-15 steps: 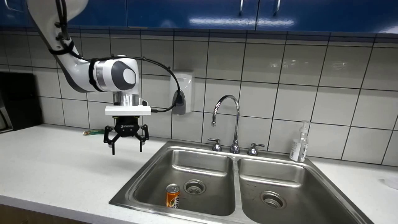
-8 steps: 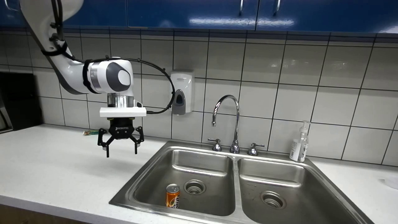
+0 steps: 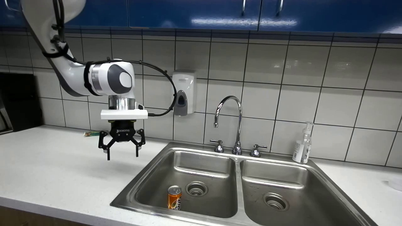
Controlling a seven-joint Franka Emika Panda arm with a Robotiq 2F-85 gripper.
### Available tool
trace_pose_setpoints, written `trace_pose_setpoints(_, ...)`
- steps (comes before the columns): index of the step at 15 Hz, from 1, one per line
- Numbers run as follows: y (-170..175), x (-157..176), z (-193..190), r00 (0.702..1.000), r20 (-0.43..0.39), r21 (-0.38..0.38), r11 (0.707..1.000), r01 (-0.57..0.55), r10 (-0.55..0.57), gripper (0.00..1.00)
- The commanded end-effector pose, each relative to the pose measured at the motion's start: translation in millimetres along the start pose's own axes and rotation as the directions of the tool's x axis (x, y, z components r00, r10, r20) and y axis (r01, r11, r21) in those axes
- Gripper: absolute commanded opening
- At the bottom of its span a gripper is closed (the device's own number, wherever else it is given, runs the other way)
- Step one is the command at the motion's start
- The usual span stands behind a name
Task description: Put the orange can inside the left sink
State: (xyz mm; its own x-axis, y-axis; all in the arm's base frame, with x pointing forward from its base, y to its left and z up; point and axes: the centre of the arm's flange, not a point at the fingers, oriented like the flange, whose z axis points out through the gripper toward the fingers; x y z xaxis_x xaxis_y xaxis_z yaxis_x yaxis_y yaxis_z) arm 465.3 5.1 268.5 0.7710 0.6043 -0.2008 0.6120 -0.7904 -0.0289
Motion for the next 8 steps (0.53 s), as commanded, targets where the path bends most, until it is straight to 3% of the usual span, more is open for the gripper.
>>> trace_pose_setpoints(1,-11,-18,-5,0.999,-0.038,-0.031,0.999,-0.004,0.003,1.00)
trace_pose_setpoints(8,-32,-43,1,1.000,-0.022,-0.014,1.000,0.014,-0.014,1.00)
